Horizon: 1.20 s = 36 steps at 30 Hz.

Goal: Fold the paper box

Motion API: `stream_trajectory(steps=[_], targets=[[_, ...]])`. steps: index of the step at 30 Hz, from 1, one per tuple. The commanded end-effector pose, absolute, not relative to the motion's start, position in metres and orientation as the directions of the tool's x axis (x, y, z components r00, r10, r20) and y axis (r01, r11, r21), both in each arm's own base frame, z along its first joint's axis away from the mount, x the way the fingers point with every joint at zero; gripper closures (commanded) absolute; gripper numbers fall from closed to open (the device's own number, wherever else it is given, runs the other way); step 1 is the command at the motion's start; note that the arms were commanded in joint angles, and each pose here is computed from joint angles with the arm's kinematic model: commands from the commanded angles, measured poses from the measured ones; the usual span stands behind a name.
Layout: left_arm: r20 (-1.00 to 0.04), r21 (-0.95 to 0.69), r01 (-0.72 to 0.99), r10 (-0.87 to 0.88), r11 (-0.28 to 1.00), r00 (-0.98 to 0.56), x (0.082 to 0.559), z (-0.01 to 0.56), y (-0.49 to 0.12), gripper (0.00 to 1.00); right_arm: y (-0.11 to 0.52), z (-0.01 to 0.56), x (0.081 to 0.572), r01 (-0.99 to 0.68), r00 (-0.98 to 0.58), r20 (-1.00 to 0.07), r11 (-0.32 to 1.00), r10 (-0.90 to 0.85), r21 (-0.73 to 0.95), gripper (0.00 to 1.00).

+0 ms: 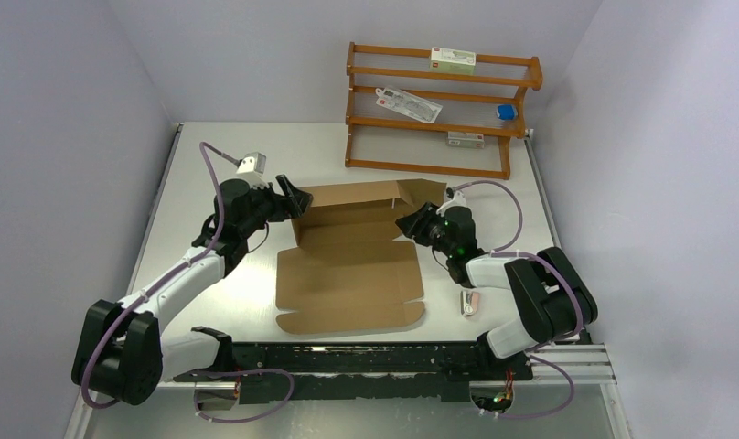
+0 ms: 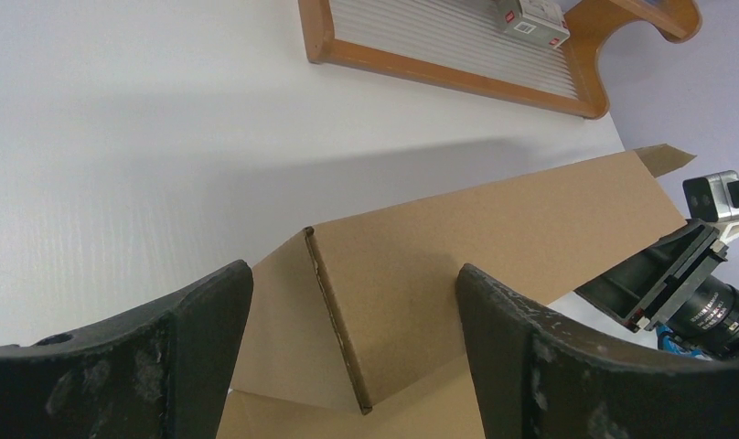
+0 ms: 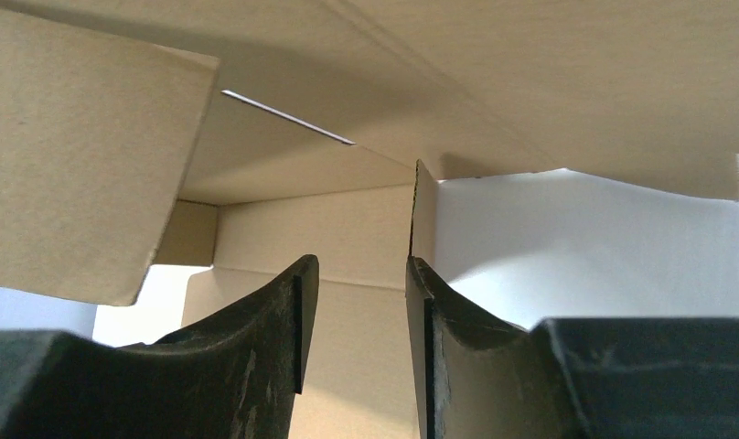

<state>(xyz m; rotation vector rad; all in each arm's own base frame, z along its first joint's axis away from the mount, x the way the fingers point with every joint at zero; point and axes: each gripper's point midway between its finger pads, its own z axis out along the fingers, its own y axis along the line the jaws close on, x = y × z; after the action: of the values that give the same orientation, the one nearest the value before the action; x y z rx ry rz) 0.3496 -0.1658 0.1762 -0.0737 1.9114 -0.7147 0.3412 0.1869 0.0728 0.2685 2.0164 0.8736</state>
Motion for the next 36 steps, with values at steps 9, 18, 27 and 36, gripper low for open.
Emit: stream_trajectory(steps=[9, 18, 27, 36], targets=[[-0.795, -0.517, 0.262, -0.344, 0.815, -0.499, 0.336, 0.162, -0.166, 0.14, 0.236, 0.097, 0.329, -0.319, -0.554, -0.736, 0.717, 0.390, 0.620, 0.57], [-0.794, -0.517, 0.259, -0.344, 0.816, -0.501, 0.335, 0.160, -0.166, 0.14, 0.238, 0.093, 0.331, -0.326, -0.553, -0.744, 0.725, 0.375, 0.607, 0.56], [-0.818, -0.479, 0.231, -0.334, 0.847, -0.469, 0.339, 0.168, -0.155, 0.13, 0.210, 0.114, 0.330, -0.313, -0.468, -0.830, 0.821, 0.304, 0.477, 0.47], [-0.871, -0.421, 0.207, -0.330, 0.883, -0.364, 0.346, 0.222, -0.139, 0.08, 0.189, 0.126, 0.308, -0.314, -0.489, -0.851, 0.872, 0.190, 0.375, 0.37]])
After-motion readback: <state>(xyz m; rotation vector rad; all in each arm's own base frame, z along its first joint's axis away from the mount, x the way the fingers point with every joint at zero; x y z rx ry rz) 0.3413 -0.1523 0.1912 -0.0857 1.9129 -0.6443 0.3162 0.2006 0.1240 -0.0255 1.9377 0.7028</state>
